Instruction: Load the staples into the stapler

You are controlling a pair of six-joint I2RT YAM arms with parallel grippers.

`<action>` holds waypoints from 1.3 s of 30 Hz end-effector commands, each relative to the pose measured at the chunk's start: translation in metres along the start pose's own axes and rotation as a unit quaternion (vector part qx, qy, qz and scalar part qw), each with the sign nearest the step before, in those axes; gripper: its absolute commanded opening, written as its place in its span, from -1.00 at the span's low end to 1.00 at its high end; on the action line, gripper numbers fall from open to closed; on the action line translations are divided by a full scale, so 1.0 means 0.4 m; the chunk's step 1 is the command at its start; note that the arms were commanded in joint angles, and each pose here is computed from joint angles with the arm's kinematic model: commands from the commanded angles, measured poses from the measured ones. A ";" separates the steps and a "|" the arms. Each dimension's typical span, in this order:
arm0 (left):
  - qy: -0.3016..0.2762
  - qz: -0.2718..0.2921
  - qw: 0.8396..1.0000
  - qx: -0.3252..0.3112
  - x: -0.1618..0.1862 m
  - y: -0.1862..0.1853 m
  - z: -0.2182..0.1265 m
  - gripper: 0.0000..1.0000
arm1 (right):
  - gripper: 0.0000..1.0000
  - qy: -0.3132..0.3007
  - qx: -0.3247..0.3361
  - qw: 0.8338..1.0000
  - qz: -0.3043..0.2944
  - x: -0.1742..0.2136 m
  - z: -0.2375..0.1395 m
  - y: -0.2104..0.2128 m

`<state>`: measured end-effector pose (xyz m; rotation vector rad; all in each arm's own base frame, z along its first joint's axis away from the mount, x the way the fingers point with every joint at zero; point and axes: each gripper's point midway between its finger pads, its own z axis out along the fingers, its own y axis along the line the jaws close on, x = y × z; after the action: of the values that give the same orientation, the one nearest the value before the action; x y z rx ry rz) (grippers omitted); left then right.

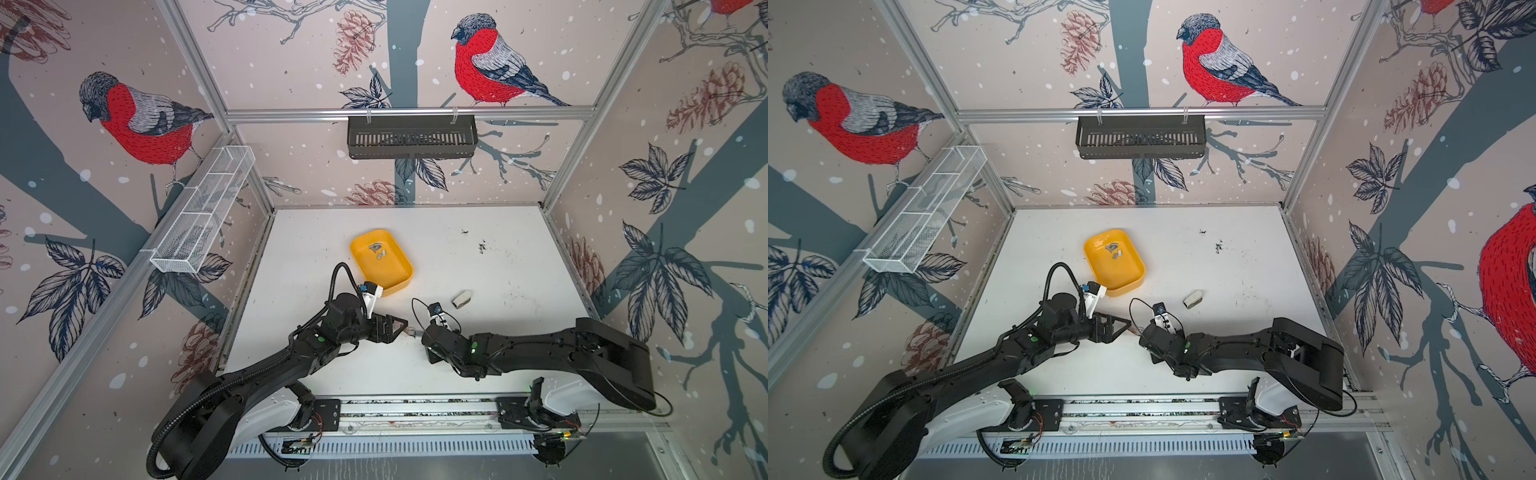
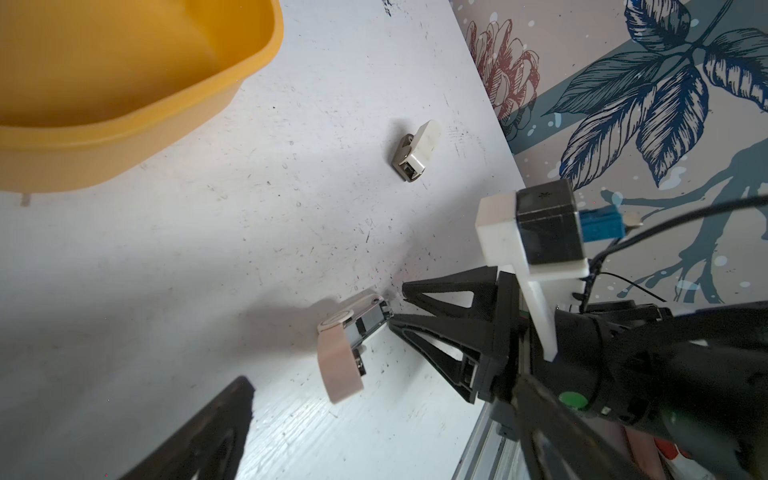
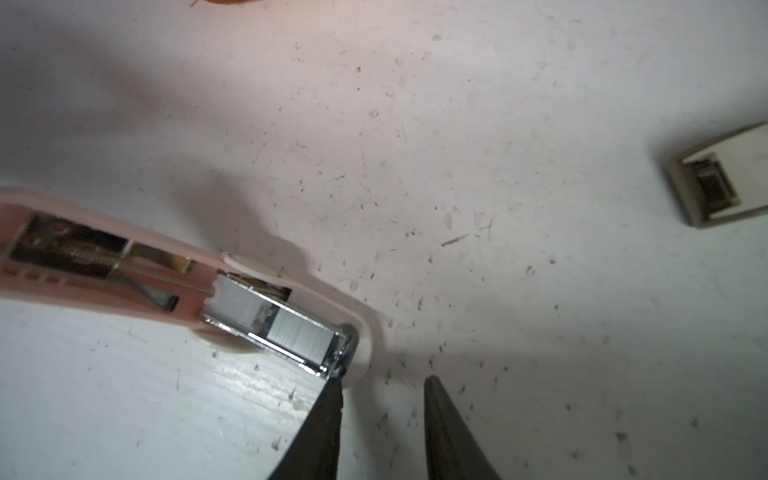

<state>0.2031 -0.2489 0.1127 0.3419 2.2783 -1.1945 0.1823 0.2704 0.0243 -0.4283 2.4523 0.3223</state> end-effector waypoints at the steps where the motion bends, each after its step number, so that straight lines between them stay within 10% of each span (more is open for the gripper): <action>1: -0.008 0.007 1.000 0.019 -0.013 -0.021 -0.002 0.94 | -0.32 -0.014 -0.002 1.000 0.012 -0.023 -0.001 0.000; 39: -0.019 -0.026 0.999 0.025 -0.014 -0.023 -0.008 0.93 | -0.53 -0.049 -0.153 0.975 0.157 -0.103 -0.093 -0.030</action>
<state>0.1981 -0.2462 0.1118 0.2713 2.2957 -1.2384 0.2002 0.2482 0.0704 -0.1607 2.3864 0.7485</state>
